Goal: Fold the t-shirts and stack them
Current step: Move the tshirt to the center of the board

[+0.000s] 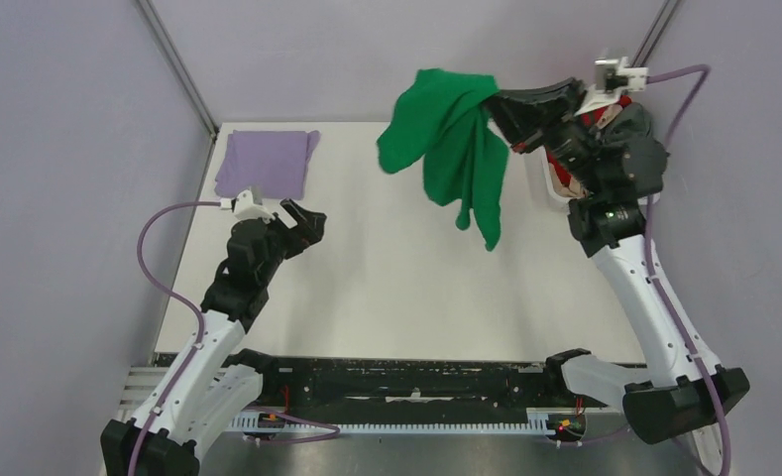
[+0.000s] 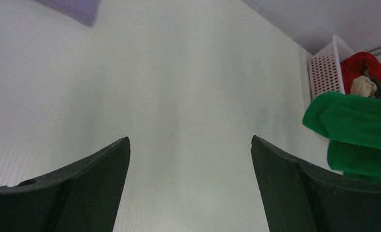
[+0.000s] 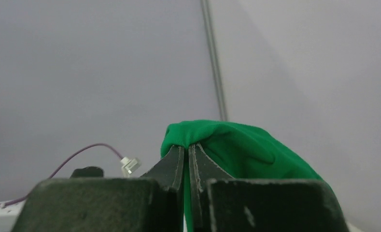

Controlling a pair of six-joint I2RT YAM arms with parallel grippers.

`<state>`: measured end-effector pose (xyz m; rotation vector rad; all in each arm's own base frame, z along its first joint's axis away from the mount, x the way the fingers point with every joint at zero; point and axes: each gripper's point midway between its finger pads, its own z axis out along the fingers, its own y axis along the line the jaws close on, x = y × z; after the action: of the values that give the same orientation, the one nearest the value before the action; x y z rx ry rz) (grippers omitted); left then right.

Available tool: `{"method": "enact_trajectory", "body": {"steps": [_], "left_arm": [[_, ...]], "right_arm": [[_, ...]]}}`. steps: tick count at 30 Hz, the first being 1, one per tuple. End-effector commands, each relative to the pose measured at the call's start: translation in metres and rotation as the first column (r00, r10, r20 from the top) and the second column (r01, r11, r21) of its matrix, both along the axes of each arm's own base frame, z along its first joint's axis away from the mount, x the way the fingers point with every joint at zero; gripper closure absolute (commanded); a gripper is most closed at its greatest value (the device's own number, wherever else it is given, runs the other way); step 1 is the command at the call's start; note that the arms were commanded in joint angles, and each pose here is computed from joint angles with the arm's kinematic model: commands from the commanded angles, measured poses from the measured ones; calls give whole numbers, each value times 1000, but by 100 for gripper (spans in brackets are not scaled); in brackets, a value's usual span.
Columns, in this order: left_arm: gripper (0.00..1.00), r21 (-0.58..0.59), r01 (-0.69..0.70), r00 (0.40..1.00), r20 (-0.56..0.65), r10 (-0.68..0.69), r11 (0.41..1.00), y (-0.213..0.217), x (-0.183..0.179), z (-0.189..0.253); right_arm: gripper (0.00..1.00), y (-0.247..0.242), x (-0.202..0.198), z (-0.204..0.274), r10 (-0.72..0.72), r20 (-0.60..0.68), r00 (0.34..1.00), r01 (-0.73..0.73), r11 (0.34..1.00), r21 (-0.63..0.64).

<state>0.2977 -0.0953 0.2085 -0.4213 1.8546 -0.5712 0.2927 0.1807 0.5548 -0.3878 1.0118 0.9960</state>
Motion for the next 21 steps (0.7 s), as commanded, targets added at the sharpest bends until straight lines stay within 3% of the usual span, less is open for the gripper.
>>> {"method": "enact_trajectory", "body": {"steps": [1,5,9,15,20,21], "left_arm": [[0,-13,-160,985,-75,158,987,24,-4,-6],[0,16,-225,966,-128,225,974,37,-12,-9],[0,25,-269,946,-182,269,963,43,-18,-17],[0,24,-243,942,-233,241,970,35,-11,-28],[0,14,-135,943,-305,133,991,12,-4,-46],[0,-1,-90,942,-324,85,996,3,-3,-51]], "right_arm": [[100,50,-10,-19,64,8,998,-64,998,-21],[100,71,5,-59,23,-91,996,-29,997,-65],[100,60,52,-108,-160,-302,940,136,986,-98],[100,48,135,-218,-451,-536,713,341,892,-297],[100,37,196,-331,-653,-585,481,363,755,-546],[94,36,207,-350,-678,-582,449,354,733,-581]]}}
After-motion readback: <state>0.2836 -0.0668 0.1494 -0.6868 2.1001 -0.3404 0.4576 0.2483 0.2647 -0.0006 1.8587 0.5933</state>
